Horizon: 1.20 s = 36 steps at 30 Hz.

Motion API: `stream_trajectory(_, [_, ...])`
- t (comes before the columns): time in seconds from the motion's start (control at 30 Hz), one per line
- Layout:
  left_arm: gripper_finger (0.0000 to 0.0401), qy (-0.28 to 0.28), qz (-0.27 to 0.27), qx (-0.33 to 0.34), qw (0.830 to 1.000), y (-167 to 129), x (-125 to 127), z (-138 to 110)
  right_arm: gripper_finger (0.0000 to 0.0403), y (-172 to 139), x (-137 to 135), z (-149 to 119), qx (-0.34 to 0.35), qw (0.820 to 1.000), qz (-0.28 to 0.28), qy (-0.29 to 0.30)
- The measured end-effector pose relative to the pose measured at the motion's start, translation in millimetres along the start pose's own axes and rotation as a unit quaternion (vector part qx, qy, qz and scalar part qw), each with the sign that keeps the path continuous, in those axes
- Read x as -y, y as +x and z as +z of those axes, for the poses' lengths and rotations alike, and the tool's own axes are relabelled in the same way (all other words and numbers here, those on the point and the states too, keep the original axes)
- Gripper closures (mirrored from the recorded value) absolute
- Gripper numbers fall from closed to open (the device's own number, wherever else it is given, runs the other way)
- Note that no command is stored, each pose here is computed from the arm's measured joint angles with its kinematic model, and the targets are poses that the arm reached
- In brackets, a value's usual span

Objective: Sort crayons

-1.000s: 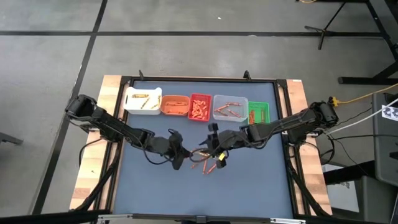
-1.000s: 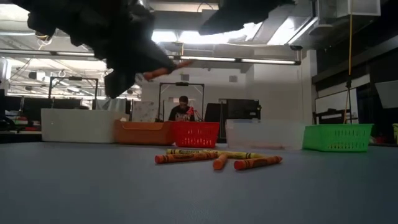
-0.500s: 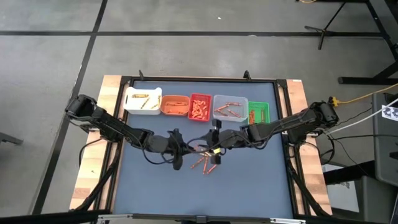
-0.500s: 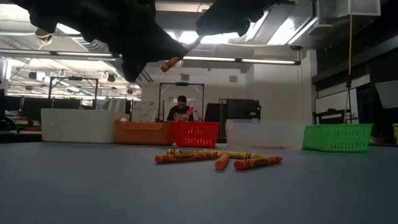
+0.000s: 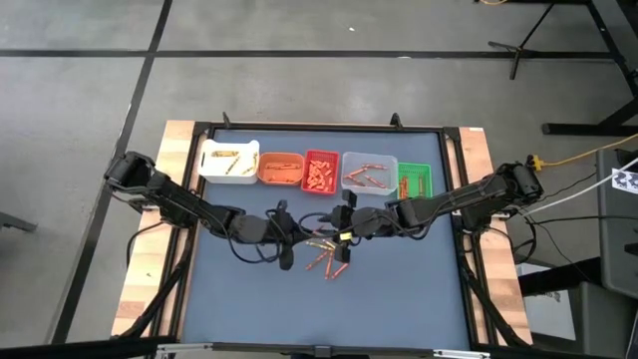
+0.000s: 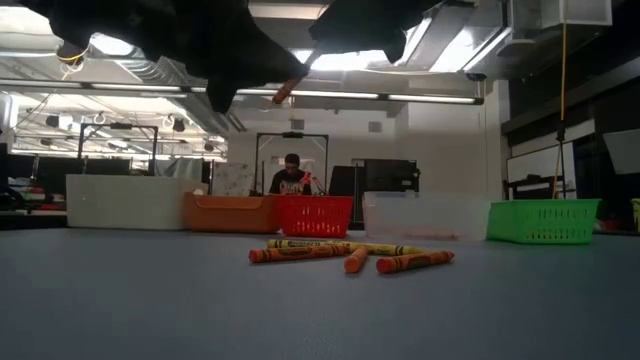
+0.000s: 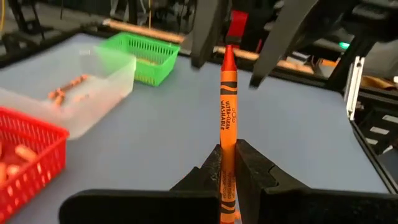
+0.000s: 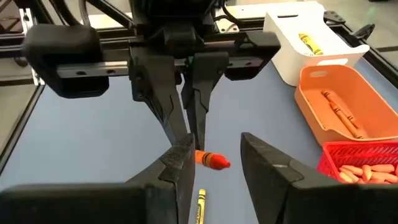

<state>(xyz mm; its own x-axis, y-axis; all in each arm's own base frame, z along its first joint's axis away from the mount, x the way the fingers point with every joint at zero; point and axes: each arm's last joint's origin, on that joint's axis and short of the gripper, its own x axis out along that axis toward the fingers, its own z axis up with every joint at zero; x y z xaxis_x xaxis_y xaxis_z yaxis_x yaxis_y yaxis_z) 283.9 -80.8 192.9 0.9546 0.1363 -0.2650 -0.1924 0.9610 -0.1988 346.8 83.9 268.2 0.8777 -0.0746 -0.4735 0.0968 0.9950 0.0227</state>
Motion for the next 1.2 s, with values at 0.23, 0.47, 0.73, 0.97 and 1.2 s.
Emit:
stream_trajectory(0.23, [0.0394,0.029,-0.007,0.045,0.999,0,3,9,0.0276,0,0,0,0.002,1.000,0.001,0.006])
stream_trajectory(0.47, [0.0394,0.036,-0.008,0.052,0.998,-1,3,10,0.0276,0,0,1,0.002,1.000,0.001,0.003])
stream_trajectory(0.73, [0.0394,0.036,-0.008,0.051,0.998,-1,3,10,0.0287,0,0,1,0.002,1.000,0.001,0.002])
stream_trajectory(0.97, [0.0394,0.040,-0.003,0.050,0.998,0,2,10,0.0367,0,-1,0,0.001,1.000,0.009,-0.009])
stream_trajectory(1.2, [0.0394,0.046,0.004,0.051,0.998,2,-2,11,0.0384,0,0,0,0.001,1.000,0.005,-0.023])
